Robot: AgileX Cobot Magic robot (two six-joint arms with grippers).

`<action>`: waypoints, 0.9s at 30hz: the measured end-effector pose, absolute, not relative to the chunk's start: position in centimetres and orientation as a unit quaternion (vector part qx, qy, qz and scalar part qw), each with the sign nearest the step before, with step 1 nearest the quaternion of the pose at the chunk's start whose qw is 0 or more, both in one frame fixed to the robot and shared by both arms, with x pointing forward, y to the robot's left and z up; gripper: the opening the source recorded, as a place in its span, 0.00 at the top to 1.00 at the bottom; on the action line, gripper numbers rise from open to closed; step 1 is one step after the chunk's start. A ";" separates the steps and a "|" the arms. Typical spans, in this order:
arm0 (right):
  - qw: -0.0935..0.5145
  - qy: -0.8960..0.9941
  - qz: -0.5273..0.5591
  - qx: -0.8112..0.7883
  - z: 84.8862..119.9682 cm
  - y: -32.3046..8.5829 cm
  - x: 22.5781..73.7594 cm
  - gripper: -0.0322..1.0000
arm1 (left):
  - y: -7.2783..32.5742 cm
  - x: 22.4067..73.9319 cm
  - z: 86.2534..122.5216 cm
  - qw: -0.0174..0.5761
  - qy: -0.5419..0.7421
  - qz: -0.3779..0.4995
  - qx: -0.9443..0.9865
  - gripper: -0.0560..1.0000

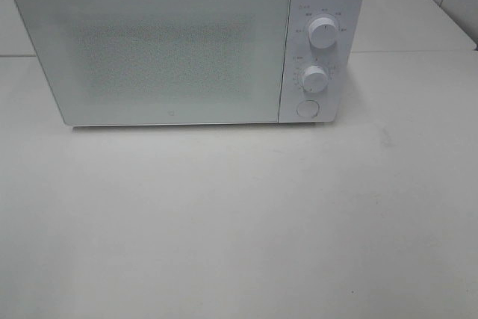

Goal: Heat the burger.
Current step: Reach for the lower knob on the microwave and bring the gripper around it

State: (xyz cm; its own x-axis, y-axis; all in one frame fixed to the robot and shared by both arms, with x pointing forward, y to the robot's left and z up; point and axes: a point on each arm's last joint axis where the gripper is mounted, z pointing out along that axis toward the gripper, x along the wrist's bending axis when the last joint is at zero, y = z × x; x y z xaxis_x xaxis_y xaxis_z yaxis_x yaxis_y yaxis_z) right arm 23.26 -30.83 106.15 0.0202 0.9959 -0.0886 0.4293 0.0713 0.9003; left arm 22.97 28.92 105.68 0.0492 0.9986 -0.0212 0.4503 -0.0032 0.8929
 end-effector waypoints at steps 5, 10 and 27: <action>0.418 0.605 0.358 0.576 107.2 -30.7 25.1 0.23 | 28.9 23.0 105.7 0.386 0.591 0.355 0.613 0.01; 0.424 0.604 0.366 0.567 107.9 -30.5 26.9 0.23 | 28.9 23.0 105.7 0.386 0.591 0.355 0.613 0.01; 0.413 0.580 0.419 0.564 105.5 -29.5 35.5 0.23 | 28.9 23.0 105.7 0.386 0.591 0.355 0.613 0.01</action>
State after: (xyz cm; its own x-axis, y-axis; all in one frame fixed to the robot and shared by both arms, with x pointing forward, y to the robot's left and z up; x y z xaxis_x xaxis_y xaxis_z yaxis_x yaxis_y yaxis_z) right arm 35.50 -29.52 105.53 -0.0239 0.9997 -0.0064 0.3077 0.0134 0.9514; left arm 22.97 28.92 105.68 0.0492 0.9986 -0.0212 0.4503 -0.0032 0.8929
